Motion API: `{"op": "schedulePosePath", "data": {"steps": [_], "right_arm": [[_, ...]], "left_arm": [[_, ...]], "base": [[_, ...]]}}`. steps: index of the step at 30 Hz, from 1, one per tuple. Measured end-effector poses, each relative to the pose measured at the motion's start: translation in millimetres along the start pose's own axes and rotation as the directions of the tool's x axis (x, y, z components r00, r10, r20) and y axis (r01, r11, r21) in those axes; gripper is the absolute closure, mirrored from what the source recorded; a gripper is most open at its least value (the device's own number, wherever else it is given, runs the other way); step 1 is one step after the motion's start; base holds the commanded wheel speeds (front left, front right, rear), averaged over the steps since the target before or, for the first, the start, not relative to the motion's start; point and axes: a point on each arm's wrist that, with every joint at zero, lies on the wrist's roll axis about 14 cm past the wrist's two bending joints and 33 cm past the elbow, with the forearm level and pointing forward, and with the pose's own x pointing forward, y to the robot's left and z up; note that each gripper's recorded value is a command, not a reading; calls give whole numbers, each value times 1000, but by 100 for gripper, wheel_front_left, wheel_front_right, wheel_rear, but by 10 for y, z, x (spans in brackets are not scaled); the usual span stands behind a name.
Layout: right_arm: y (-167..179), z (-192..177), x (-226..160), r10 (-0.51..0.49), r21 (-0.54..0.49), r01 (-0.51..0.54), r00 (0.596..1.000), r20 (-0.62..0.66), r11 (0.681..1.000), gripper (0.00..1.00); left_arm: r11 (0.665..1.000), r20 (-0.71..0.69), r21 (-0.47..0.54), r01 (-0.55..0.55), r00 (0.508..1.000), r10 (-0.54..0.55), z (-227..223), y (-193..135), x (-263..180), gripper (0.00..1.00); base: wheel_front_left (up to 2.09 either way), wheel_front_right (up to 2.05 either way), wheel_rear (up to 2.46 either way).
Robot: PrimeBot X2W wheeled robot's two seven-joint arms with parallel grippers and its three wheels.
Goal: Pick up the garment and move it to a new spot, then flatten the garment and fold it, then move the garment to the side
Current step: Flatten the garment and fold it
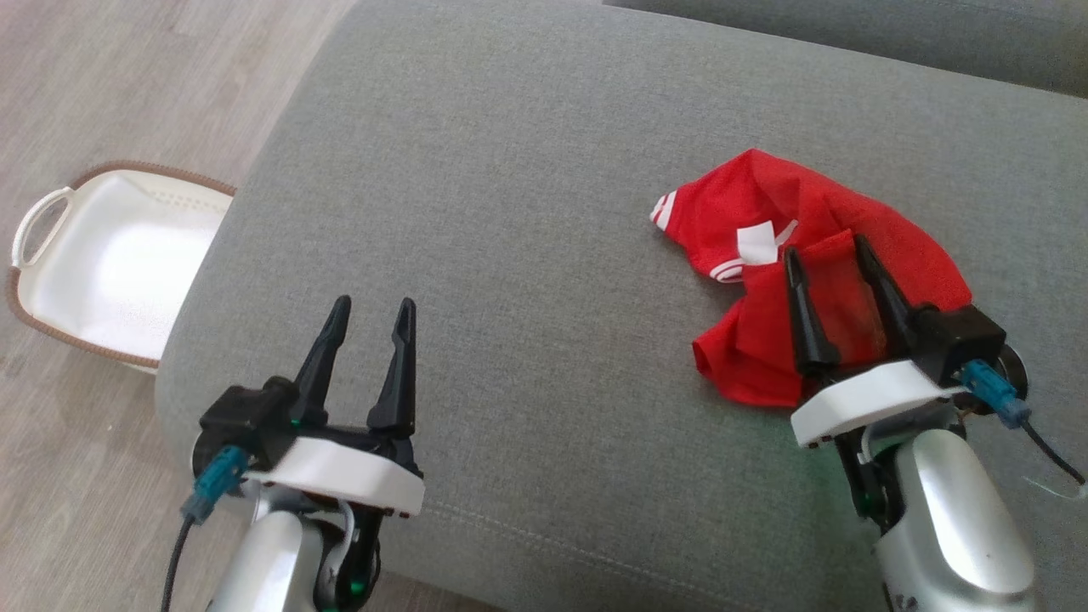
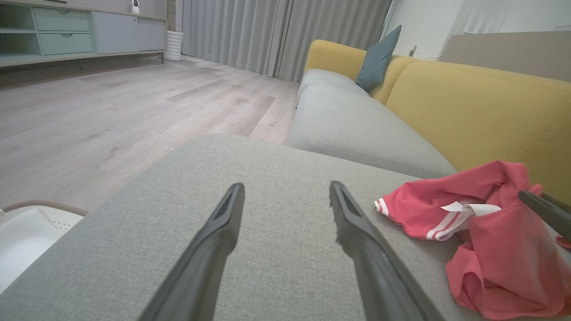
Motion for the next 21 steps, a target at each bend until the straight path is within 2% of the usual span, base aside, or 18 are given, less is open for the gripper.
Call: {"op": "schedulePosePath", "data": {"steps": [7,12,13,21], "right_arm": [[-86,-40,-40,-26,-5,25,1000,-12,1000,0],[-27,-100,-35,-6,-5,6,1000,-29,1000,0],[-6,-96,-27,0,-6,-1,1000,-28,1000,100],[76,179,-11,21,-32,-20,998,51,999,100]], "left_arm": [[1000,0,-4,10,1000,-10,-4,-35,22,0],[1000,-4,-7,25,1000,-25,-19,-87,43,0],[1000,-3,-7,25,1000,-25,-16,-88,45,0],[1000,20,-8,28,999,-28,59,-95,9,0]], "base": [[0,0,0],[0,0,0],[0,0,0],[0,0,0]]}}
